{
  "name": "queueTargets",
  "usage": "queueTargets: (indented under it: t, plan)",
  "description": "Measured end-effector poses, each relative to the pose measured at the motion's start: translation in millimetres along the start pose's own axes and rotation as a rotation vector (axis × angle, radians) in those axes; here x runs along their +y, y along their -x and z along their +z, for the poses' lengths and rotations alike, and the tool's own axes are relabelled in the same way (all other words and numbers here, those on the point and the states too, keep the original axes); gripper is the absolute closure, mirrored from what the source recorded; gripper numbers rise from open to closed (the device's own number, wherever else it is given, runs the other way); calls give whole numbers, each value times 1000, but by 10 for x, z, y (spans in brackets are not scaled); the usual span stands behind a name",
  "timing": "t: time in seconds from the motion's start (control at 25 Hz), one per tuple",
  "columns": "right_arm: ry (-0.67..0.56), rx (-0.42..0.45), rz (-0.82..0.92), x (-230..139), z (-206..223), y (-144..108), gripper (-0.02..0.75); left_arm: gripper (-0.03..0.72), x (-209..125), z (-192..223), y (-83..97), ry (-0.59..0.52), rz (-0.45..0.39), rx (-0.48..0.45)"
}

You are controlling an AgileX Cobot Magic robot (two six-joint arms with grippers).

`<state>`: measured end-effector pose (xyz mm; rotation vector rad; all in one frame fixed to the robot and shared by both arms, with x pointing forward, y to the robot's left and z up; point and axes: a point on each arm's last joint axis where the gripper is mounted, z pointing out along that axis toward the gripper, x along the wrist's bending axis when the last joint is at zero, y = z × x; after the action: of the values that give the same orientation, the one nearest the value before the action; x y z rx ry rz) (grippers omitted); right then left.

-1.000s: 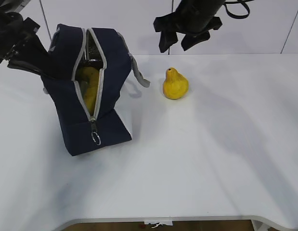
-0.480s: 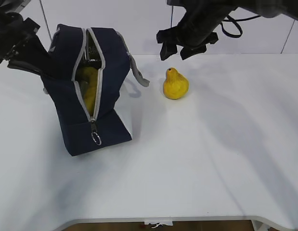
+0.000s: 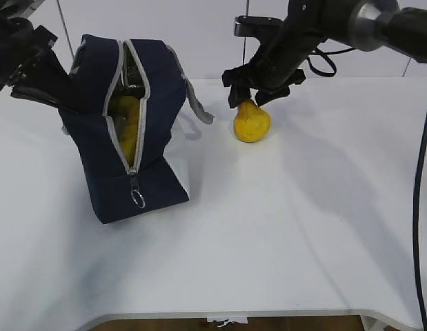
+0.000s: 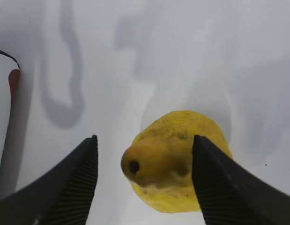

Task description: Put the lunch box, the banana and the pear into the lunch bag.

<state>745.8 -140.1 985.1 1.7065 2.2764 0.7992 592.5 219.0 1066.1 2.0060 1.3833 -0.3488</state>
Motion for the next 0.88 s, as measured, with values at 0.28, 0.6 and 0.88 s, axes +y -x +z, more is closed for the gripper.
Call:
queueTargets:
  t: [0.28, 0.6, 0.88]
  plan:
    - [12, -2, -14, 4, 36, 8, 250, 694, -1, 0, -1, -1, 1, 1]
    - [11, -4, -16, -1, 52, 13, 250, 694, -1, 0, -1, -1, 1, 1]
    - [4, -8, -18, -15, 85, 23, 250, 694, -1, 0, -1, -1, 1, 1]
